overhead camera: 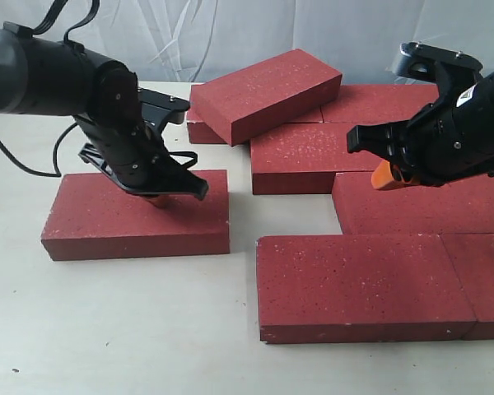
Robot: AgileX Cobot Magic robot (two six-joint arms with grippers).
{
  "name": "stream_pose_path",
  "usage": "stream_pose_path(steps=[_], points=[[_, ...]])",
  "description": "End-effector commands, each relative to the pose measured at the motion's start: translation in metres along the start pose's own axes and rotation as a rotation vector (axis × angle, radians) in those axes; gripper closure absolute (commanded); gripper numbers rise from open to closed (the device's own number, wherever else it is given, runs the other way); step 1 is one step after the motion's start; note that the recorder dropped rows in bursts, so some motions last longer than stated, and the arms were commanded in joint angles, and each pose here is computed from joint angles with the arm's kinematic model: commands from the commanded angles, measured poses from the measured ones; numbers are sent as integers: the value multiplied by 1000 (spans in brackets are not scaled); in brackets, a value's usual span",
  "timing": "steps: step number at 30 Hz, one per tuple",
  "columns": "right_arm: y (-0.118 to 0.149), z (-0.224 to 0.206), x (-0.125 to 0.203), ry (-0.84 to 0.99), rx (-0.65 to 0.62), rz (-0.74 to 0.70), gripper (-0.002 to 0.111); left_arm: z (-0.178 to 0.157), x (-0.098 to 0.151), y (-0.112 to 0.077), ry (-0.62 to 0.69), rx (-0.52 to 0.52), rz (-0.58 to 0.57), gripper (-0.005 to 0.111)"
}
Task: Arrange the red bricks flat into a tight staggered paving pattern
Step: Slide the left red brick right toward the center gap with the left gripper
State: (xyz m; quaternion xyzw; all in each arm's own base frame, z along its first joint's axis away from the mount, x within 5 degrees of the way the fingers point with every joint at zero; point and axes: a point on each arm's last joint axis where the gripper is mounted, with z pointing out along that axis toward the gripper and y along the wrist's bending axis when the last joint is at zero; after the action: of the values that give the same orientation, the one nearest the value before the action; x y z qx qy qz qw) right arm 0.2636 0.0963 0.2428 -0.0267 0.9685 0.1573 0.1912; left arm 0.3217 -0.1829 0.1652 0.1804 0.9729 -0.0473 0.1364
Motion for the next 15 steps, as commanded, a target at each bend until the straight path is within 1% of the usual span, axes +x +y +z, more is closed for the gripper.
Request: stream_pose_path(steps=[1,8,15], points=[[0,-4,-2,-17,-7,-6,109,10,6,-14,27,32,2,107],[0,-4,-2,-17,-7,-9,109,10,4,-18,4,68,-40,107],[0,-4,-2,-17,-7,-9,109,10,4,-24,-1,129,-22,107]])
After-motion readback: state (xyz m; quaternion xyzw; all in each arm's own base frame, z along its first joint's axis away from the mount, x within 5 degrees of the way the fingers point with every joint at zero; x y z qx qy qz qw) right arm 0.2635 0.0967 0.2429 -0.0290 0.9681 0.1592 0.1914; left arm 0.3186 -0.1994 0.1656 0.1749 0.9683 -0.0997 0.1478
